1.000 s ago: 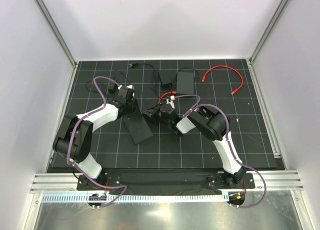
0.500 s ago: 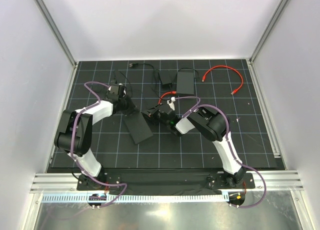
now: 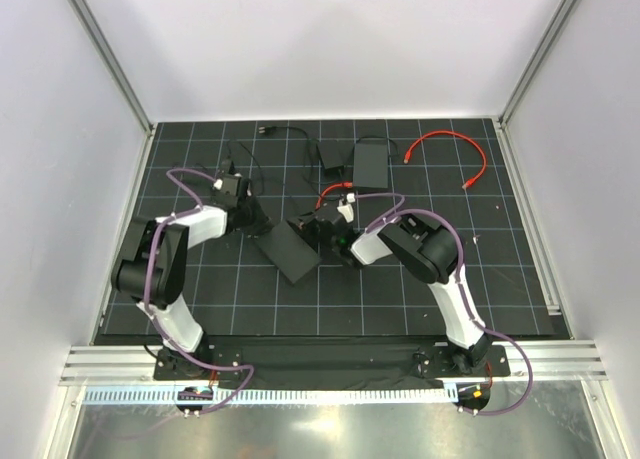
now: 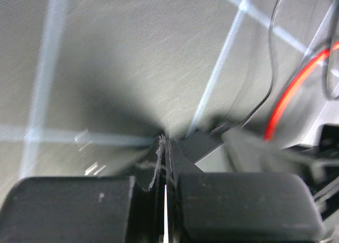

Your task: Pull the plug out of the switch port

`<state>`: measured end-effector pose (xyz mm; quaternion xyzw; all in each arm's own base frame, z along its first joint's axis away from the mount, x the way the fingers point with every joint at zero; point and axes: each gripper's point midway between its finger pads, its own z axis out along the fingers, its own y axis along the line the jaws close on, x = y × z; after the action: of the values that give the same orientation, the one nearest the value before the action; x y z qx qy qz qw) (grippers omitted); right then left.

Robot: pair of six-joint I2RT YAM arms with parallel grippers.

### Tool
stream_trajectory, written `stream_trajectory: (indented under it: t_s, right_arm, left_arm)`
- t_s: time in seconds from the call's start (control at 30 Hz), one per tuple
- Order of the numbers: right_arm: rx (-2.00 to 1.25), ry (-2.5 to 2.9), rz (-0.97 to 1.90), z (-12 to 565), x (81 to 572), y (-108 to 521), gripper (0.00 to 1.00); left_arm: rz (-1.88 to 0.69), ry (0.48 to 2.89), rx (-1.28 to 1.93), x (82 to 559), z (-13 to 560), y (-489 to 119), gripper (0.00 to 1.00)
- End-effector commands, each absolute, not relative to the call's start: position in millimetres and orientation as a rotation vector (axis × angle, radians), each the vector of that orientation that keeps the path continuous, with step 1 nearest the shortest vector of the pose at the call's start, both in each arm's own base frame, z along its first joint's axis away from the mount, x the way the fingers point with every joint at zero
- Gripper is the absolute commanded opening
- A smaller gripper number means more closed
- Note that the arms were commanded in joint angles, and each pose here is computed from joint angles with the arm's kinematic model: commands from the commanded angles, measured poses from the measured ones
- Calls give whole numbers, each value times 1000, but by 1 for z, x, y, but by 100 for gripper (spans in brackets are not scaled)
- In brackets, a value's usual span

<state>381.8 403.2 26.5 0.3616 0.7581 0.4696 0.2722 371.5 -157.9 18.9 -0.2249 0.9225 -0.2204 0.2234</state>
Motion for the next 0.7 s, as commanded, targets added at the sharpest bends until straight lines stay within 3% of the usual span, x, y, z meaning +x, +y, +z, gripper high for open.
stream_trajectory:
  t_s: [0.0, 0.1, 0.17, 0.27, 0.43, 0.67]
  right_arm:
    - [924, 2017, 1254, 29, 395, 405, 1]
    - [833, 2019, 1312, 35, 390, 412, 1]
    - [792, 2023, 1332, 37, 384, 413, 1]
    - [714, 2054, 1351, 38, 379, 419, 1]
    - [660, 2053, 1406, 43, 376, 428, 1]
    - [619, 2063, 1474, 45, 369, 434, 1]
  left_arm:
    - [-491, 2598, -594, 322, 12, -140, 0]
    - [-496, 2474, -522, 333, 38, -135, 0]
    - [-509, 2392, -473, 340, 61, -133, 7]
    - [-594, 2381, -358, 339, 75, -146, 9]
    - [-775, 2405, -260, 335, 78, -174, 5]
    - [-808, 2513, -290, 329, 49, -185, 0]
